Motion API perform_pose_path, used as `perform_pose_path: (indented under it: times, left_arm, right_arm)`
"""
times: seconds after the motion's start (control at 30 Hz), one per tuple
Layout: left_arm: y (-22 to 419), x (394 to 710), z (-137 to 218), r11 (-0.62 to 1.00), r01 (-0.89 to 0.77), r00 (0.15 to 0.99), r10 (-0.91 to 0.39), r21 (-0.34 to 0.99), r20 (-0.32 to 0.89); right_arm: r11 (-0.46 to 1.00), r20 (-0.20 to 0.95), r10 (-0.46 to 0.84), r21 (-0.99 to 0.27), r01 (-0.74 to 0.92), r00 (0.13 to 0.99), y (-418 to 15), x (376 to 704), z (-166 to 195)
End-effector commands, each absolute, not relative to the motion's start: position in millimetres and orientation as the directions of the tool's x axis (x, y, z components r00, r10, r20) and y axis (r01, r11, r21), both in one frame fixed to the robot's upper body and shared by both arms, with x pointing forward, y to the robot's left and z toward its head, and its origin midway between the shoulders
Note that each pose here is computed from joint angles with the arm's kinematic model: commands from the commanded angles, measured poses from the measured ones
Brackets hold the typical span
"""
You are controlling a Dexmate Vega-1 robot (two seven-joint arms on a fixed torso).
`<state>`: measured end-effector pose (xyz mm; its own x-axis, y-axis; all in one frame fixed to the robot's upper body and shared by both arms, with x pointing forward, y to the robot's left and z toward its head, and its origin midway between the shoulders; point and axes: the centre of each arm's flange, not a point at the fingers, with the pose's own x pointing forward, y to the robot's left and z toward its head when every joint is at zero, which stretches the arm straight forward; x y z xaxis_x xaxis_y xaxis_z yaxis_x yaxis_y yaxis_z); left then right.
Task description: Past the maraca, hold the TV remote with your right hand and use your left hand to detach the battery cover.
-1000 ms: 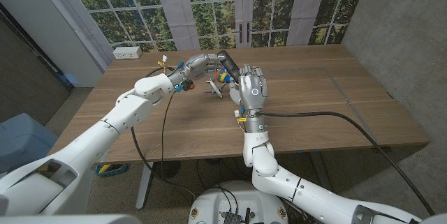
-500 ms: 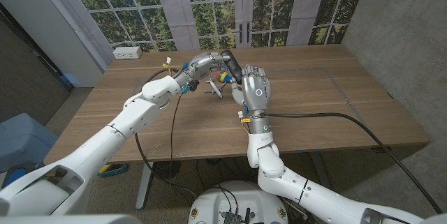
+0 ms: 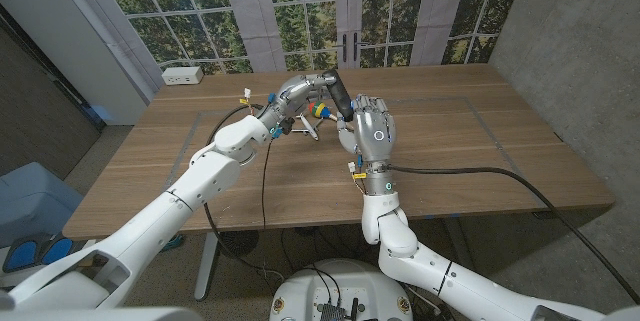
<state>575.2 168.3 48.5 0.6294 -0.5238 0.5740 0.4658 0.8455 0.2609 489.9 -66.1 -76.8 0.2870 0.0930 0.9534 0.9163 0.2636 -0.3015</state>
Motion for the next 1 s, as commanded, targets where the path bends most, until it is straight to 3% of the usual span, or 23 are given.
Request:
perform_pose_path:
  times: [0.03,1.0]
  left_arm:
    - [163.9,562.4,43.2,0.888,0.417,0.643,-0.439,0.194,0.627]
    - [165.6,553.2,37.4,0.956,0.276,0.648,-0.259,0.096,0.716]
  right_arm:
    - [0.277,0.953,0.097,-0.303,0.912,0.288,-74.7,487.2,-82.6]
    - [0.263,0.950,0.099,-0.313,0.913,0.297,-78.9,489.9,-86.0]
